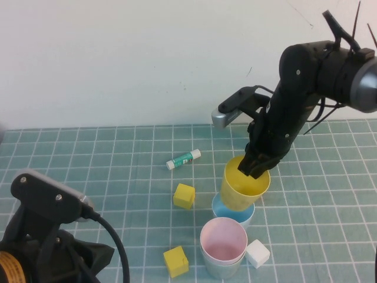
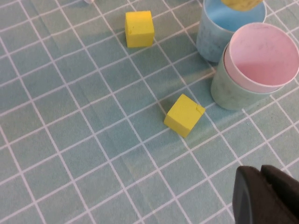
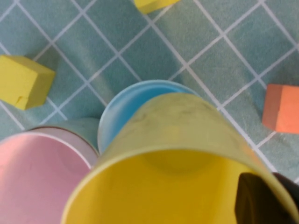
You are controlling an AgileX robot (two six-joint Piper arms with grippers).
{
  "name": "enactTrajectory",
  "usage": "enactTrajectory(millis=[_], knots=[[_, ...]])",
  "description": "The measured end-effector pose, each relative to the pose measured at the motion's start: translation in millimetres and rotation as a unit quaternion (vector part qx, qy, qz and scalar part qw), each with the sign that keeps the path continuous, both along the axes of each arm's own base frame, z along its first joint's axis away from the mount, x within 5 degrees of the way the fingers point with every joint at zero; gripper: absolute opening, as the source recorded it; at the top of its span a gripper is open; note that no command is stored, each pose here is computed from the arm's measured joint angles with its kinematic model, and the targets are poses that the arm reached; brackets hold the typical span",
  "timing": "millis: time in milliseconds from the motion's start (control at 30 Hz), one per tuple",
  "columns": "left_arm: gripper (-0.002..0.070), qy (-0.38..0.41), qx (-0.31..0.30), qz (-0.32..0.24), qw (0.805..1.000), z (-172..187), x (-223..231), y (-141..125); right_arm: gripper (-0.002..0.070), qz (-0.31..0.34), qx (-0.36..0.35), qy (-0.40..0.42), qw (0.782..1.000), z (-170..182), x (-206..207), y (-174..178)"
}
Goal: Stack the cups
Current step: Place the yellow cup on the blue cup, then pick up the blue cup
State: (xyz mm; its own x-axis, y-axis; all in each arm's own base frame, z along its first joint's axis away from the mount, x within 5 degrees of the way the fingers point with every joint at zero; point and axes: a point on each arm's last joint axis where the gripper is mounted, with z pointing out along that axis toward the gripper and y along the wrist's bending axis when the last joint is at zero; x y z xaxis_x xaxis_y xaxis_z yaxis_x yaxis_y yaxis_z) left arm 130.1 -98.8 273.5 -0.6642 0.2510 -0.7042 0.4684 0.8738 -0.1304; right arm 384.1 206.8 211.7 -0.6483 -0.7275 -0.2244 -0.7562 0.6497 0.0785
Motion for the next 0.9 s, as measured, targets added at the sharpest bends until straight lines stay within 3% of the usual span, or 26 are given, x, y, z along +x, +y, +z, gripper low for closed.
enactTrajectory(millis=[200, 267, 367, 467, 700, 900], knots=[[-0.0002, 0.013, 0.018, 0.001, 1.0, -2.7, -1.7, 2.5, 0.0049, 0.007, -0.004, 0.009, 1.0, -8.9, 1.2, 1.0], [-0.0002, 0.018, 0.022, 0.002, 1.0, -3.5, -2.2, 3.1, 0.0107, 0.008, -0.003, 0.012, 1.0, -8.9, 0.8, 1.1], [-0.0002, 0.021, 0.026, 0.002, 0.999, -4.1, -2.7, 3.5, 0.0255, 0.007, 0.0, 0.013, 1.0, -8.8, 0.6, 1.6], [-0.0002, 0.025, 0.028, 0.003, 0.999, -4.6, -3.1, 3.9, 0.0344, -0.002, 0.003, 0.014, 1.0, -8.7, 0.7, 2.0], [-0.0002, 0.04, 0.039, 0.005, 0.998, -6.7, -5.0, 5.7, 0.0382, -0.031, 0.005, 0.026, 0.999, -9.8, 0.2, 2.2], [-0.0002, 0.04, 0.039, 0.005, 0.998, -6.8, -5.1, 5.8, 0.0386, -0.055, -0.002, 0.062, 0.997, -42.2, 4.9, 6.1]])
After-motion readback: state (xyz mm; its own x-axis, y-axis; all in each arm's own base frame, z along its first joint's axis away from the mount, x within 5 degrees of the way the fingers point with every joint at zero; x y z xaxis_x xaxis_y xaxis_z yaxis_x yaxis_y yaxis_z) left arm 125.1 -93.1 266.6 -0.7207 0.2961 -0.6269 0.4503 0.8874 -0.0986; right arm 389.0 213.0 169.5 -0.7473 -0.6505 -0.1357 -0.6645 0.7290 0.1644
